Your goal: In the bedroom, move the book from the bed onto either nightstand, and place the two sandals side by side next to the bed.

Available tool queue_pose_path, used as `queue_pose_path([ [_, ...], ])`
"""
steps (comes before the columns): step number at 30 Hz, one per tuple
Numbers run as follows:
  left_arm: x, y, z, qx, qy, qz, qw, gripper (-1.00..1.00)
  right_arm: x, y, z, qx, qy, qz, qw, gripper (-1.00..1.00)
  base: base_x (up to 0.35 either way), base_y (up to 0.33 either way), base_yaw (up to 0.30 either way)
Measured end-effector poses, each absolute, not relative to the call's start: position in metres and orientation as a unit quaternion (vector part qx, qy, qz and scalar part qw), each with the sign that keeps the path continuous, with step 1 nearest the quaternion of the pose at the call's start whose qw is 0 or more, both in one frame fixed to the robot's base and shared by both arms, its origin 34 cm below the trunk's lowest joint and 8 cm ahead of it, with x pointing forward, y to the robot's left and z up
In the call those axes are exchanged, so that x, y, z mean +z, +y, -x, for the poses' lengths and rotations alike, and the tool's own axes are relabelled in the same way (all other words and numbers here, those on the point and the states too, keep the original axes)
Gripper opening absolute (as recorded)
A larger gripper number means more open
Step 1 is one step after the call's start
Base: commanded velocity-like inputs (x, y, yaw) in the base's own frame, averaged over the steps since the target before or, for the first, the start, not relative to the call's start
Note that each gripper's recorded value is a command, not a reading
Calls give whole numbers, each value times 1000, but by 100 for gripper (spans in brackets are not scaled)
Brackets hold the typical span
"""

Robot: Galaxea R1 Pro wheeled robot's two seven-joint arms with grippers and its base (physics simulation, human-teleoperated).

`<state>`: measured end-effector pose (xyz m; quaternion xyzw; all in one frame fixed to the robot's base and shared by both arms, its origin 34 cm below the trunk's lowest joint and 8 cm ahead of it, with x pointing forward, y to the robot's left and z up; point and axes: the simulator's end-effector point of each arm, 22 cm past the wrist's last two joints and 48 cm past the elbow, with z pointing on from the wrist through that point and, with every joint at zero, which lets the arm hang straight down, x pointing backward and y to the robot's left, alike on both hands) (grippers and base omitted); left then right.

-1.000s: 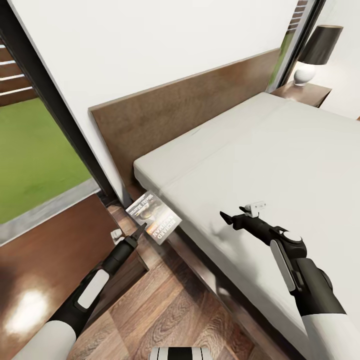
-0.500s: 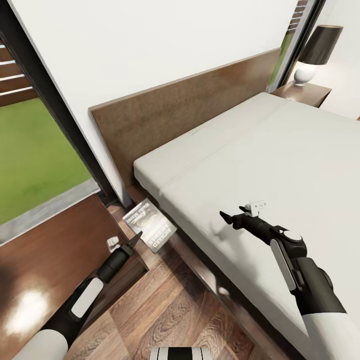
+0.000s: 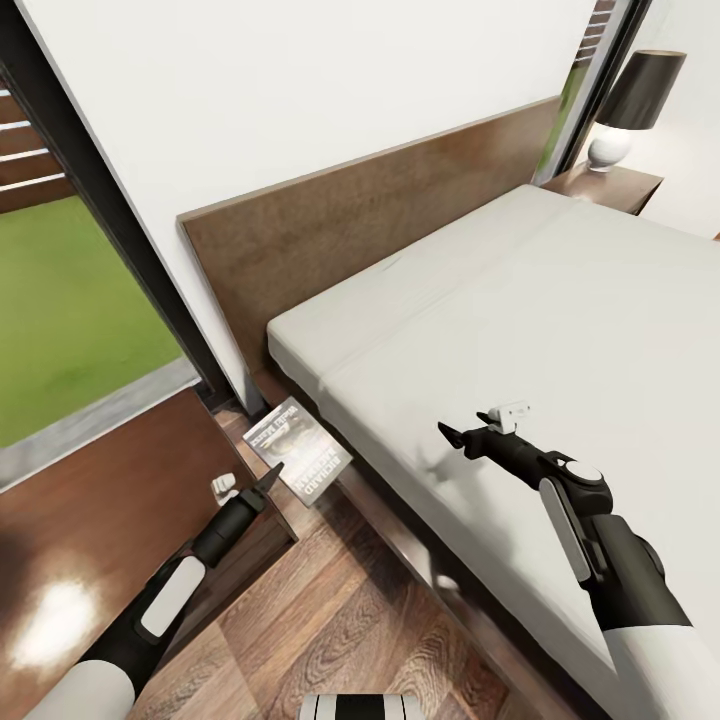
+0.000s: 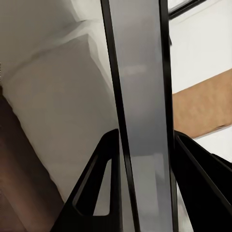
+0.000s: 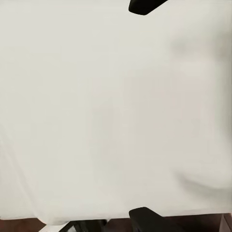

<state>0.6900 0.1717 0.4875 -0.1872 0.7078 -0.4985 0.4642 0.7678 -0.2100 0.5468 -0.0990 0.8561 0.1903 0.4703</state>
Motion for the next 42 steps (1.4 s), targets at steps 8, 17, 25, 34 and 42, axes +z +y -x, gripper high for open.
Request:
queue_pose_path([
  [8, 488, 174, -691, -497, 707, 190, 465, -100, 546, -209, -767, 191, 856, 99, 470, 100, 0, 0, 0],
  [17, 502, 173, -693, -500, 707, 191, 462, -100, 560, -200, -769, 197, 855, 103, 468, 100, 0, 0, 0],
  [25, 523, 172, -698, -503, 706, 187, 463, -100, 577, -200, -772, 197, 856, 103, 468, 100, 0, 0, 0],
  [34, 559, 176, -717, -490, 706, 179, 479, -100, 594, -201, -775, 194, 857, 104, 466, 100, 0, 0, 0],
  [42, 606, 166, -739, -490, 709, 171, 477, -100, 609, -201, -777, 193, 857, 105, 466, 100, 0, 0, 0],
])
